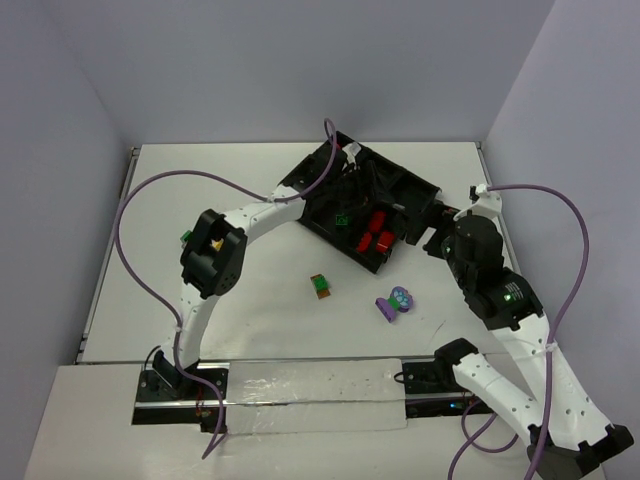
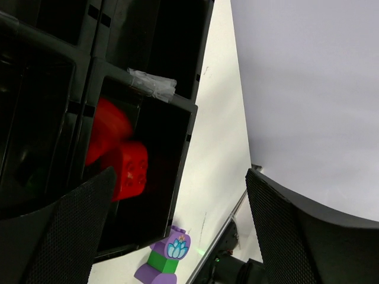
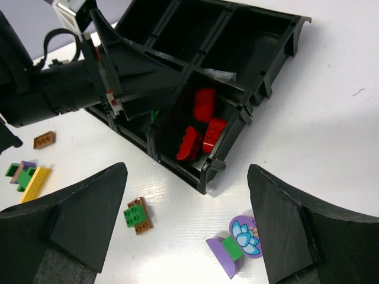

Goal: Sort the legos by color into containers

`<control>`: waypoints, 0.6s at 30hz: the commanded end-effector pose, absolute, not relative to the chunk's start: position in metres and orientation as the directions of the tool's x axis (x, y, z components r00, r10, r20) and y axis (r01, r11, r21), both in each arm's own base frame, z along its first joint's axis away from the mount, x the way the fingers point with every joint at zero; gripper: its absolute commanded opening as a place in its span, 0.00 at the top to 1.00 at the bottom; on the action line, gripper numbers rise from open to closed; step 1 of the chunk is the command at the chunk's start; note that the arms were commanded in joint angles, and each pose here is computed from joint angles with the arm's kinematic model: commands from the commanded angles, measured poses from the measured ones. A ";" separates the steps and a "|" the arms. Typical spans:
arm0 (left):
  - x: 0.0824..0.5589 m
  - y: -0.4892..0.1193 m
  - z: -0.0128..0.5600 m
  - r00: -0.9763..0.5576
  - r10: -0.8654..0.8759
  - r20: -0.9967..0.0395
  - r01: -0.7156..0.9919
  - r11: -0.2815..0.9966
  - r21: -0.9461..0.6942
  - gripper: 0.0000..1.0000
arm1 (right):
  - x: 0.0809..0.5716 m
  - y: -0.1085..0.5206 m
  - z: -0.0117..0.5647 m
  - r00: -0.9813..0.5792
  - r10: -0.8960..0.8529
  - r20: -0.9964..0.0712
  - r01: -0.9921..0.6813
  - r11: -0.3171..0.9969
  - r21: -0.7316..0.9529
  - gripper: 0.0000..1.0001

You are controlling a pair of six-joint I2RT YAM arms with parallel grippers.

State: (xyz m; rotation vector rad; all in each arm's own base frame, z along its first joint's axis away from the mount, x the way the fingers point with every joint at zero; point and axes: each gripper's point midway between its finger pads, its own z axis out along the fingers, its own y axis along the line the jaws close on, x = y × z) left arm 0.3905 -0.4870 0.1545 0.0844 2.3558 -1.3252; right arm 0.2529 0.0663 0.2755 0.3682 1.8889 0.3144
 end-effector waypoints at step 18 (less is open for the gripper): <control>0.358 -0.233 0.296 -0.582 -0.504 -0.638 0.047 0.762 -0.645 0.01 | 0.248 0.194 0.156 -0.667 -0.023 -0.744 -0.326 0.908 0.264 0.22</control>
